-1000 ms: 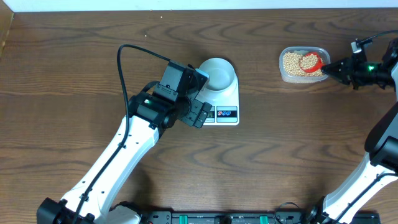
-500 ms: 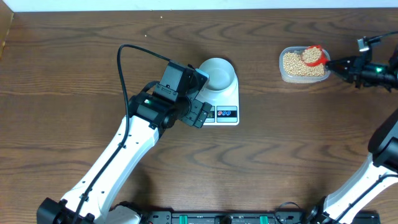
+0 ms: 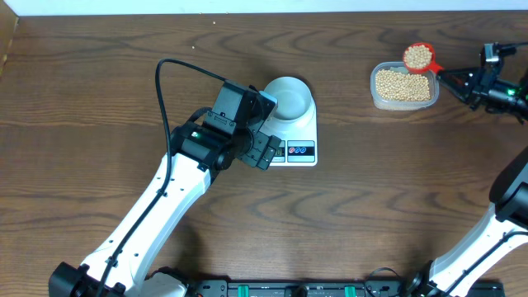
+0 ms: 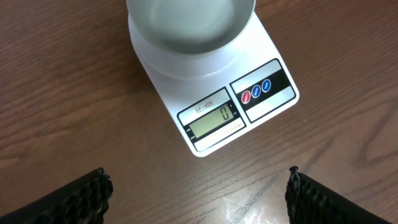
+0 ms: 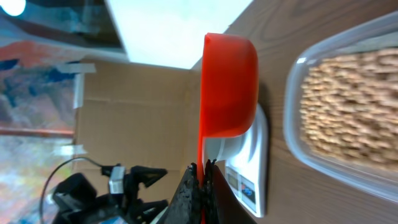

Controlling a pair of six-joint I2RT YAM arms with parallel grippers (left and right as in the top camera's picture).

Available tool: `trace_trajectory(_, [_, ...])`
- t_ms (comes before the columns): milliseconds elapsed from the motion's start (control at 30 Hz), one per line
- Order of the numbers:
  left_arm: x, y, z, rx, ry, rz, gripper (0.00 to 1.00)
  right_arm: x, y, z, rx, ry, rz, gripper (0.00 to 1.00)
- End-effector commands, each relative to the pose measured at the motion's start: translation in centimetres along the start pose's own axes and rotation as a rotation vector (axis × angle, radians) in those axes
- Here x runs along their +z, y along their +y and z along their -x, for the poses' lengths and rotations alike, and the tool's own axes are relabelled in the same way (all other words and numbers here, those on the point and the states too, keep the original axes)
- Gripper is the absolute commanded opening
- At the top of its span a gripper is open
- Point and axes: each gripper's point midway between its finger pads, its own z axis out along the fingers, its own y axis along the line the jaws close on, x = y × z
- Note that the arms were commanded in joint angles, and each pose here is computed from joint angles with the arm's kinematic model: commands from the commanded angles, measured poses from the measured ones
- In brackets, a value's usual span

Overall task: Scoop item into bowl and weigh 50g on scale
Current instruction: 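Scoop soybeans and lift the red scoop out of the tub, then carry the filled scoop left over the bowl and tip it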

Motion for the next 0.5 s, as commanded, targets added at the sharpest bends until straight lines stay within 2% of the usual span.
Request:
trace_trajectory(0, [-0.1,0.3,0.1,0.003,-0.002,0.010,0.92,1.5,3.0,-0.4,-0.051,0.019,0.104,0.01])
trace_trajectory(333, [-0.1,0.3,0.1,0.003,-0.002,0.011,0.91,6.0,4.3,-2.7,-0.048,0.133,0.137,0.01])
trace_trajectory(467, [-0.1,0.3,0.1,0.003,-0.001,0.010,0.91,8.2,4.0,-4.2,-0.053,0.198,0.095,0.01])
